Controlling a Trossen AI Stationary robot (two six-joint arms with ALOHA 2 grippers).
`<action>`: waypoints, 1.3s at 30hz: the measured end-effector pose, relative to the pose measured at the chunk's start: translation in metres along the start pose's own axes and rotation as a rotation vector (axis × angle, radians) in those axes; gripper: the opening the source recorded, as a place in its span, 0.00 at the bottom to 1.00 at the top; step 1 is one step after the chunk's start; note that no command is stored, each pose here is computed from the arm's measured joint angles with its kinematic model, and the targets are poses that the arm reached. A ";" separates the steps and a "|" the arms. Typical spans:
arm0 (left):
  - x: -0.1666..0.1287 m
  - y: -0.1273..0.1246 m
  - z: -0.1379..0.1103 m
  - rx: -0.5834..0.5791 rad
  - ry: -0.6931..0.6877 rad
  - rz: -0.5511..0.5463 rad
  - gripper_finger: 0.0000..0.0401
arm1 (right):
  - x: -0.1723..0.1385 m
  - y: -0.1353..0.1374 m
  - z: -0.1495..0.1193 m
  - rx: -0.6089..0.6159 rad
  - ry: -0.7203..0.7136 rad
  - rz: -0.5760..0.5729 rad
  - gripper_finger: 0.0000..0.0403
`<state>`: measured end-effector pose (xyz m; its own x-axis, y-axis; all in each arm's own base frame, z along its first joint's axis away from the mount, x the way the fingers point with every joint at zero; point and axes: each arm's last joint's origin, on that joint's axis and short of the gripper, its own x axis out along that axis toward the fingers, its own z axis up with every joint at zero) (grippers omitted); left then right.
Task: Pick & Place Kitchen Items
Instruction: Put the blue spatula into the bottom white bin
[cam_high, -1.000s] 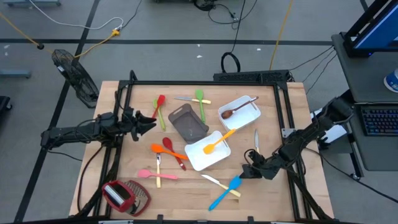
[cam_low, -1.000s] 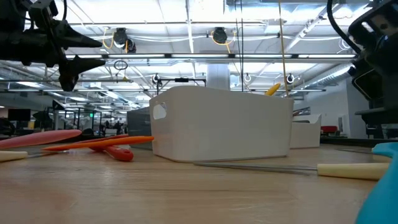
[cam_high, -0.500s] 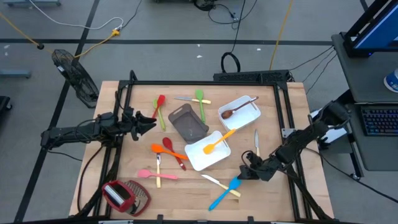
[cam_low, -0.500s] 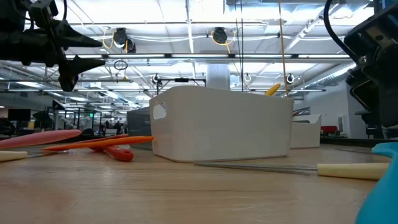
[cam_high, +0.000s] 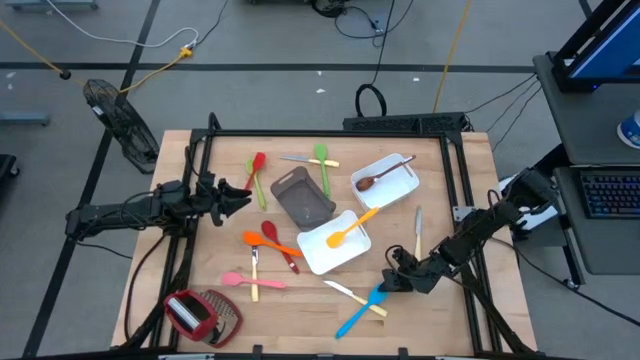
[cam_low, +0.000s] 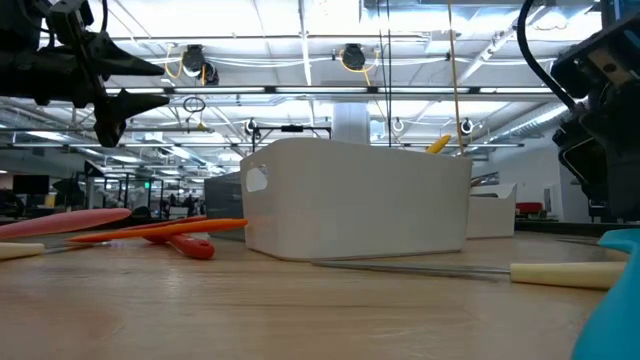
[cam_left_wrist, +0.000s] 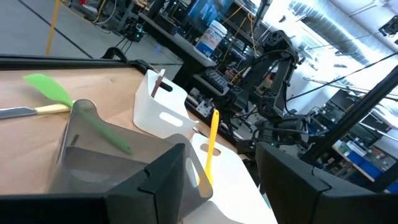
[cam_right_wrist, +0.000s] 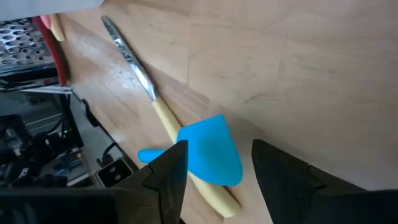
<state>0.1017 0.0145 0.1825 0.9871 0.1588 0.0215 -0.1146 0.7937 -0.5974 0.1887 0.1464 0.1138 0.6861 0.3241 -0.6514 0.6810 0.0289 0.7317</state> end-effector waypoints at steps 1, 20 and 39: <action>0.000 0.000 0.000 0.000 0.000 0.000 0.50 | 0.001 -0.001 0.000 -0.001 -0.001 -0.003 0.42; 0.000 0.000 0.000 -0.006 -0.001 0.002 0.50 | -0.002 0.003 -0.001 -0.020 0.008 0.021 0.03; -0.001 -0.009 0.010 -0.140 -0.085 -0.114 0.50 | -0.083 0.055 0.000 -0.230 -0.165 0.462 0.00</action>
<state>0.1006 0.0135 0.1959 0.9790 0.1267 0.1597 0.0197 0.7209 -0.6928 0.1691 0.1205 0.2084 0.9445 0.1996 -0.2610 0.2383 0.1309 0.9623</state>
